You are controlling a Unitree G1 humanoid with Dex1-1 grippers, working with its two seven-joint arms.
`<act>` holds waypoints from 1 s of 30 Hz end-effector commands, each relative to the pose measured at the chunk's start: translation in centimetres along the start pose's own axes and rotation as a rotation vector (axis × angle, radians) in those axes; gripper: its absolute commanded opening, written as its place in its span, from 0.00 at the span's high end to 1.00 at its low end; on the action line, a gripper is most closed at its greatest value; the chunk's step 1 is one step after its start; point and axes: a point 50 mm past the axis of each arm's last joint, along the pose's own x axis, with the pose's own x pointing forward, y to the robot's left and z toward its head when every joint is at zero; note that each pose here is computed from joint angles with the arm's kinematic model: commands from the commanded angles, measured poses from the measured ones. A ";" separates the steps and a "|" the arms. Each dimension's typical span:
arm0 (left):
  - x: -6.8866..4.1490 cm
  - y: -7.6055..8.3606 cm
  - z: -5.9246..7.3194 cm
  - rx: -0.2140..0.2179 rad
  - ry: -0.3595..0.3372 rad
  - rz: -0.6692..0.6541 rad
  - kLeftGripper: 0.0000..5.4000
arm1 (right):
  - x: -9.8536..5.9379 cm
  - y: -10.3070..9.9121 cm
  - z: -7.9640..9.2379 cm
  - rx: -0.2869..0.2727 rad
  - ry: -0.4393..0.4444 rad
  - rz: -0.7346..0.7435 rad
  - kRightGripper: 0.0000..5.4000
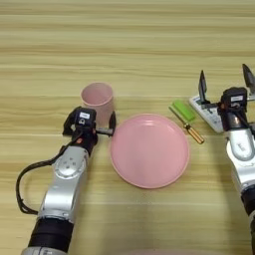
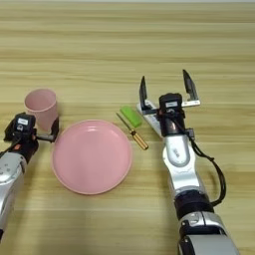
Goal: Move the objects on the table
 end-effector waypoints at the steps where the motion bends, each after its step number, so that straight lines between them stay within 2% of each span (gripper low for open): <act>1: 0.8 0.3 0.5 -0.017 -0.011 0.013 0.00 | 0.4 0.1 0.4 -0.004 -0.023 0.007 0.00; 8: 1.7 0.9 1.1 -0.019 -0.027 0.025 0.00 | 0.4 0.2 0.4 -0.003 -0.025 0.007 0.00; 19: 2.8 1.2 1.2 -0.005 -0.040 0.024 0.00 | 0.3 0.3 0.4 -0.002 -0.027 0.009 0.00; 30: 3.7 0.7 2.0 0.045 -0.073 -0.016 0.00 | 0.4 0.4 0.5 0.000 -0.028 0.010 0.00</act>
